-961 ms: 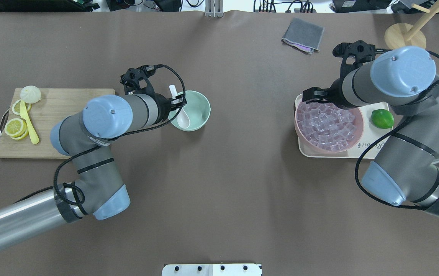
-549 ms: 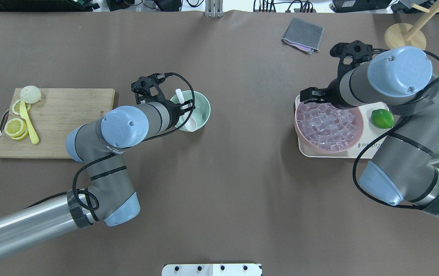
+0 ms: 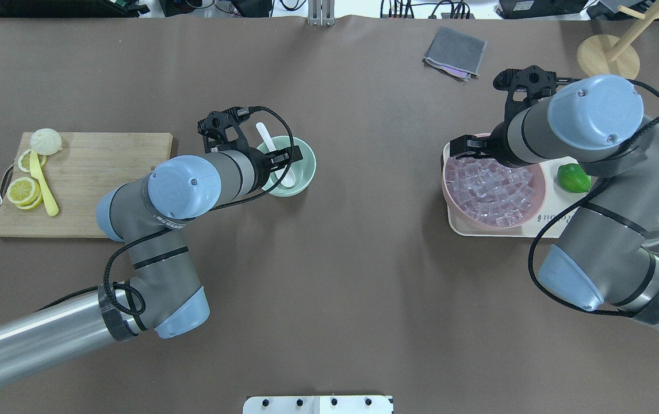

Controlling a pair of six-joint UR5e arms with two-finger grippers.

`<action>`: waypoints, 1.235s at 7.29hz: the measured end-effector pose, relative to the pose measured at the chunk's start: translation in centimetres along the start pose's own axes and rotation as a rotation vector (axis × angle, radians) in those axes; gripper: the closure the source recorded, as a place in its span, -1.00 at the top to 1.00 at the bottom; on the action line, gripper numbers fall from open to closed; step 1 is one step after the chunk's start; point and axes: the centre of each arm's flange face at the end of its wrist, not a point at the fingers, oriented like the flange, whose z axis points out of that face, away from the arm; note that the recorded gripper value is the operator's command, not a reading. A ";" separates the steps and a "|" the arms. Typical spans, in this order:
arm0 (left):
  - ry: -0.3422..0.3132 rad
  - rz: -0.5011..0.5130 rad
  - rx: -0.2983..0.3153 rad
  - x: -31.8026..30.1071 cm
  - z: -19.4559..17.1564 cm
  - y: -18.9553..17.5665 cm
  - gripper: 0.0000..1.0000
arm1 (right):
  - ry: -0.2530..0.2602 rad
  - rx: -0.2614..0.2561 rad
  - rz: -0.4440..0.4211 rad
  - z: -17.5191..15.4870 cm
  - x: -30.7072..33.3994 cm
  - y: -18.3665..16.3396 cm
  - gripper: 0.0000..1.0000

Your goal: Put spoon and ice into bowl

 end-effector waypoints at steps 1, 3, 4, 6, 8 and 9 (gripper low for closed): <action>-0.009 0.057 -0.054 -1.1 -1.7 -2.5 0.96 | 0.021 0.004 0.001 0.5 0.9 0.2 0.98; -0.030 0.195 -0.158 -6.0 -4.5 -8.3 0.96 | 0.073 0.016 -0.002 1.5 3.1 0.8 0.80; -0.039 0.243 -0.183 -8.1 -5.2 -9.8 0.96 | 0.100 0.026 -0.013 2.1 3.9 1.1 0.68; -0.047 0.271 -0.198 -9.6 -5.5 -10.7 0.96 | 0.148 0.045 -0.031 3.6 4.5 1.6 0.44; -0.048 0.275 -0.200 -9.8 -5.6 -10.7 0.96 | 0.187 0.058 -0.035 4.8 5.1 1.7 0.35; -0.048 0.275 -0.200 -9.9 -5.6 -10.7 0.96 | 0.207 0.068 -0.036 5.3 5.3 1.8 0.27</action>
